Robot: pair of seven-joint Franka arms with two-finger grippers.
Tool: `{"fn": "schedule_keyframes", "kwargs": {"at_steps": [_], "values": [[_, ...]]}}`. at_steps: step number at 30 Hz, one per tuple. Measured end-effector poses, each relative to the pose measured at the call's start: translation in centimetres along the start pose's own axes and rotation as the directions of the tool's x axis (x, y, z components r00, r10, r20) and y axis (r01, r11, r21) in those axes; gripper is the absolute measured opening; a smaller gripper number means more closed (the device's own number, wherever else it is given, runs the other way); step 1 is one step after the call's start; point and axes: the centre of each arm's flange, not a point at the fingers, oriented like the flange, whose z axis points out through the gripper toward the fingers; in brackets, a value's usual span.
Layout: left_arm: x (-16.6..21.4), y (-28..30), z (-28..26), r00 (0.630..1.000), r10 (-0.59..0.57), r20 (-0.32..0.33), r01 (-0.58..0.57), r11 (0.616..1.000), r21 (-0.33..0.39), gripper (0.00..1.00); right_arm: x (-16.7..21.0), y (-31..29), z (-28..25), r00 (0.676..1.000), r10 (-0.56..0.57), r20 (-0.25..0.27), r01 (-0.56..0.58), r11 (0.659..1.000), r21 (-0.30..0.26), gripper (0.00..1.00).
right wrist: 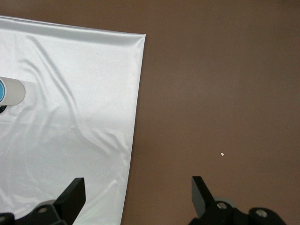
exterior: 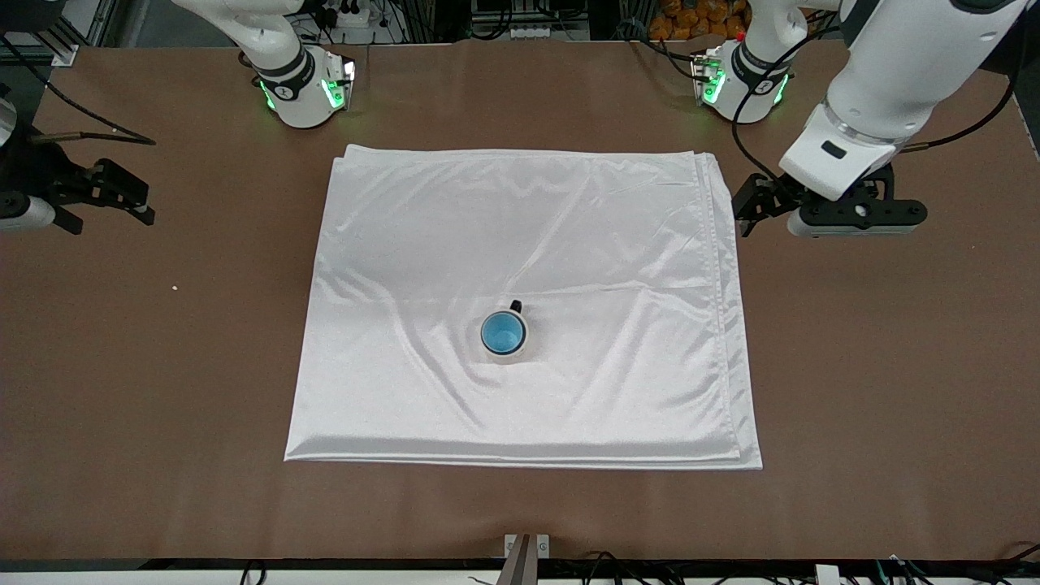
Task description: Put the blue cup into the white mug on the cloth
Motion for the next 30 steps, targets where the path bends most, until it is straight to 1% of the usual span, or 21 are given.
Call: {"fn": "schedule_keyframes", "kwargs": {"at_steps": [3, 9, 14, 30], "values": [[0.4, -0.9, -0.9, 1.0, 0.004, 0.006, -0.004, 1.0, 0.0, 1.0, -0.5, -0.4, -0.6, 1.0, -0.007, 0.008, 0.007, 1.0, 0.0, 1.0], [0.7, -1.7, -1.9, 1.0, 0.021, 0.021, -0.021, 1.0, -0.013, 1.0, -0.7, -0.6, -1.6, 1.0, -0.008, -0.003, 0.008, 1.0, -0.002, 1.0], [1.0, -2.4, -1.8, 0.999, 0.033, 0.027, -0.032, 0.999, -0.029, 1.0, -0.7, -0.6, -1.5, 1.0, -0.008, -0.001, 0.008, 1.0, -0.002, 1.0], [1.0, -2.4, -1.7, 0.998, 0.046, 0.031, -0.045, 0.999, -0.03, 1.0, -0.7, -0.6, -1.3, 1.0, -0.009, 0.007, 0.009, 1.0, -0.001, 1.0]]}}
